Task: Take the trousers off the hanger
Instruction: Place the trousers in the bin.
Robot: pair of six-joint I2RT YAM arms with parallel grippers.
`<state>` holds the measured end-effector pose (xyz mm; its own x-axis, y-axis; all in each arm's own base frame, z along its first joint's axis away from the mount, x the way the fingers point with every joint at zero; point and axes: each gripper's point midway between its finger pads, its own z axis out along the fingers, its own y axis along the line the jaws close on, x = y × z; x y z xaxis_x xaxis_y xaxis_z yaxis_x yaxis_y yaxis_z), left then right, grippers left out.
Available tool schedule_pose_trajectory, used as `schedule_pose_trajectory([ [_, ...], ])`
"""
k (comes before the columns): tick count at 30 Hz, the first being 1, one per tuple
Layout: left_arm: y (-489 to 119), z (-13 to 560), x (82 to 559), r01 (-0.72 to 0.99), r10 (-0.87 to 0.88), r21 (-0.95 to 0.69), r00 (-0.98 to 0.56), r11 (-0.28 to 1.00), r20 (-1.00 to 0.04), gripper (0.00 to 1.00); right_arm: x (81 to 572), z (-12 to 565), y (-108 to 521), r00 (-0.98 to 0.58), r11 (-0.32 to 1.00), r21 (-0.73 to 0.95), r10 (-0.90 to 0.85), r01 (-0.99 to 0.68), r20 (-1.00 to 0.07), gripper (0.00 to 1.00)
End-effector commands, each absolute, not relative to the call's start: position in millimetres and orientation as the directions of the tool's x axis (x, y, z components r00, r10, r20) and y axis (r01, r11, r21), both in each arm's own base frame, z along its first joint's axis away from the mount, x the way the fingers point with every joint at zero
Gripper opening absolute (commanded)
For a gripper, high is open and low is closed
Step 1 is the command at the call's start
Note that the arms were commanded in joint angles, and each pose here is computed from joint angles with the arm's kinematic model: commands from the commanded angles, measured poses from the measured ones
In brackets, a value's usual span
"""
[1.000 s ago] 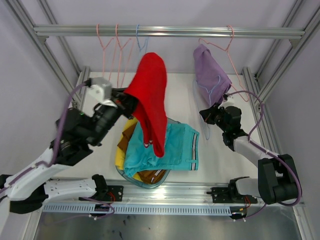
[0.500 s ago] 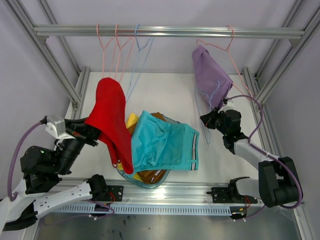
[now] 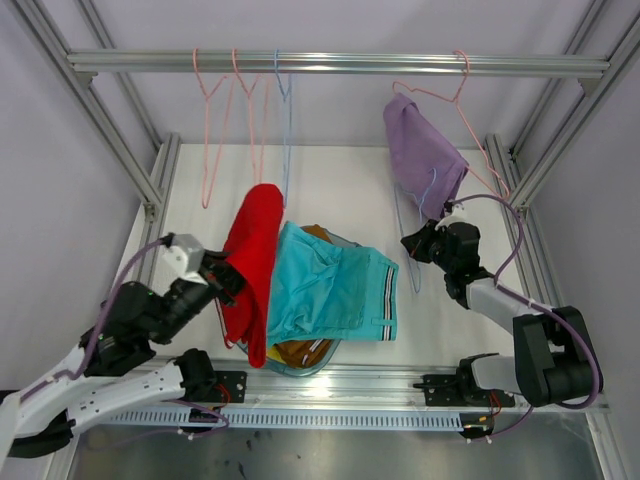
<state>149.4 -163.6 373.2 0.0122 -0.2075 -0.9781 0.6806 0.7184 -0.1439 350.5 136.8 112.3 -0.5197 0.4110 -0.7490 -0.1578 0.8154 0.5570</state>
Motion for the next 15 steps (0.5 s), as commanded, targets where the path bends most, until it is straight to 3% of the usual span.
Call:
schedule_pose_trajectory([
  [1,-203,384,137,0.788,-0.255,-0.179,-0.029,0.589,-0.966,0.04,358,115,131,-0.481,0.823,0.544,0.415,-0.164,-0.772,0.0],
  [11,-264,347,136,0.848,-0.13,-0.218,-0.177,0.483,-0.976,0.07,353,111,131,-0.49,0.814,0.558,0.425,-0.16,-0.761,0.0],
  [14,-284,325,132,0.862,-0.065,-0.248,-0.245,0.442,-0.967,0.36,351,112,131,-0.484,0.812,0.561,0.43,-0.162,-0.762,0.0],
  [15,-287,324,133,0.858,-0.055,-0.258,-0.261,0.445,-0.964,0.5,351,110,130,-0.484,0.812,0.562,0.432,-0.158,-0.761,0.0],
])
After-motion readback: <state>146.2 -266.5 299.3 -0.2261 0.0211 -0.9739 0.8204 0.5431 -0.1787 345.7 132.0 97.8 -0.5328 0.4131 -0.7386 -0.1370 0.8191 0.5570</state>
